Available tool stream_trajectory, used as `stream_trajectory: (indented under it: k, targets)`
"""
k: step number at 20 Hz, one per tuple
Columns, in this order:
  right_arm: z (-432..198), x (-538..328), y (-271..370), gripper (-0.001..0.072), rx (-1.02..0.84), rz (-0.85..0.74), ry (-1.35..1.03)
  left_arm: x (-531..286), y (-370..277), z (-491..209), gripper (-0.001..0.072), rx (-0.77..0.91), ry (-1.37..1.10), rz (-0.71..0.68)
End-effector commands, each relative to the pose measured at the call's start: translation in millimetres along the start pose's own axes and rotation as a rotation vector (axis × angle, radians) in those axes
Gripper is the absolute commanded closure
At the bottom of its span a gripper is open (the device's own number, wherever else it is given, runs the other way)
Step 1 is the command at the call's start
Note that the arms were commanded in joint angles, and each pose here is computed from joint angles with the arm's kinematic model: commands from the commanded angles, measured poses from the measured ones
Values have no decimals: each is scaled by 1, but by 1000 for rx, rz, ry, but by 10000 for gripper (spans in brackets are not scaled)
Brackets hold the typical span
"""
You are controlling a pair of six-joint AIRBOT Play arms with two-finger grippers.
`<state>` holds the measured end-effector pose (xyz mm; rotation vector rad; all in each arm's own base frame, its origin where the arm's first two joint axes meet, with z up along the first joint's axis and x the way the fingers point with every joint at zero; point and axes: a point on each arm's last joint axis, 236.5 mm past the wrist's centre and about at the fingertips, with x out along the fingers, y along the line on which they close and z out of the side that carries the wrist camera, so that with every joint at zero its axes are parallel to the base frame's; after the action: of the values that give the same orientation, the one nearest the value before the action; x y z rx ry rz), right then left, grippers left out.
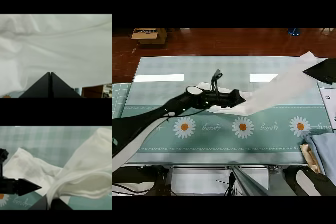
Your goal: Fold the shirts.
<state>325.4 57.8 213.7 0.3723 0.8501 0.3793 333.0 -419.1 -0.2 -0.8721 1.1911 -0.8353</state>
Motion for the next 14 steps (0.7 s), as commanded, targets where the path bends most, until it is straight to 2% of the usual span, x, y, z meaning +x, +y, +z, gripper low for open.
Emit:
stream_trajectory:
  k: [1,5,8,10,14]
  targets:
    - [-23,-31,25,690,1,-2,8,38,-1,-41,688,-103,26,16]
    - [-54,-54,4,689,-23,-159,67,79,1,-86,688,-242,15,34]
    - [-58,-63,2,689,-38,-194,55,92,-4,-98,688,-225,70,7]
    - [-58,-63,2,690,-38,-193,54,83,-7,-76,689,-181,33,-9]
    - [-48,-62,4,690,-42,-185,12,10,-27,35,690,-32,-186,-50]
